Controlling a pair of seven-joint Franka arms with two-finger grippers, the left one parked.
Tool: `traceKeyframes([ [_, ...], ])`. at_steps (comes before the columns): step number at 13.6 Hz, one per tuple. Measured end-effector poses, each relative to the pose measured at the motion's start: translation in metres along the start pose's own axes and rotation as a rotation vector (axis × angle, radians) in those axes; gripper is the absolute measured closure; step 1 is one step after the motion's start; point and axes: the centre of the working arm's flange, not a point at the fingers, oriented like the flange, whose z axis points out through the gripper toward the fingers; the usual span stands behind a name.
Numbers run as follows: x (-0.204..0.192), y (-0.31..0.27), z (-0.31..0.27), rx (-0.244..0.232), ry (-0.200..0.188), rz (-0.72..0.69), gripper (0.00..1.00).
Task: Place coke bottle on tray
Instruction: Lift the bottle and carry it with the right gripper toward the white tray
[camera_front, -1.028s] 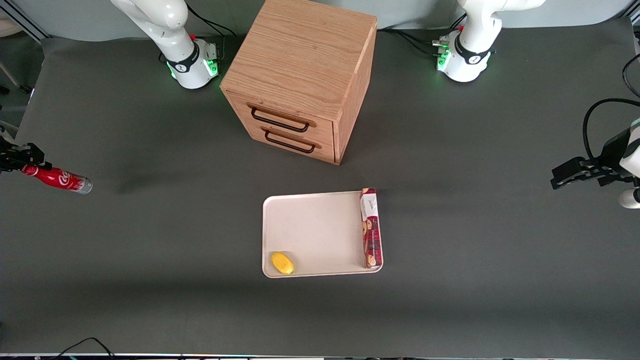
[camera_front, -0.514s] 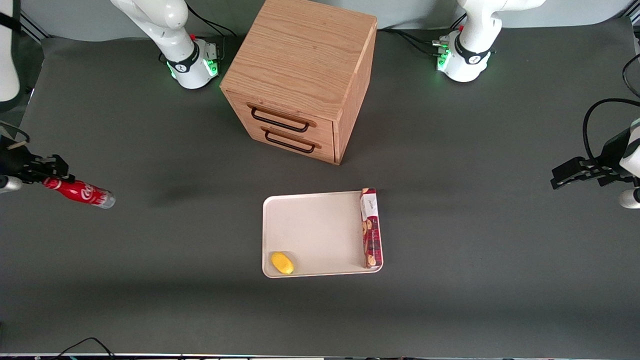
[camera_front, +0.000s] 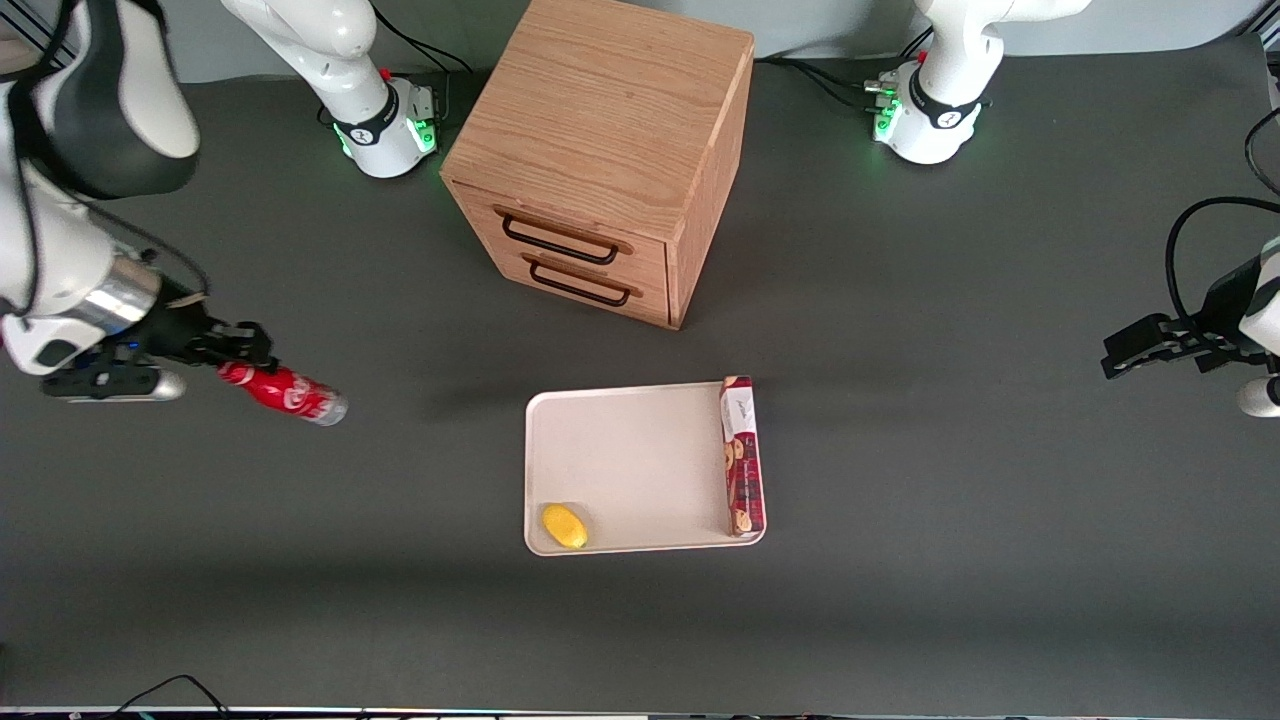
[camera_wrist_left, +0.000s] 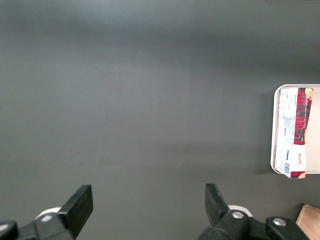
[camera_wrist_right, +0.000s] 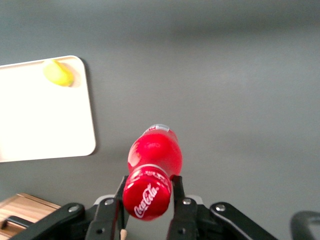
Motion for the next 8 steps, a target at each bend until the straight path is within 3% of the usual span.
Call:
traceKeyframes([
  [8,-0.036,-0.170,0.051,-0.082,0.004,0.206,0.64],
])
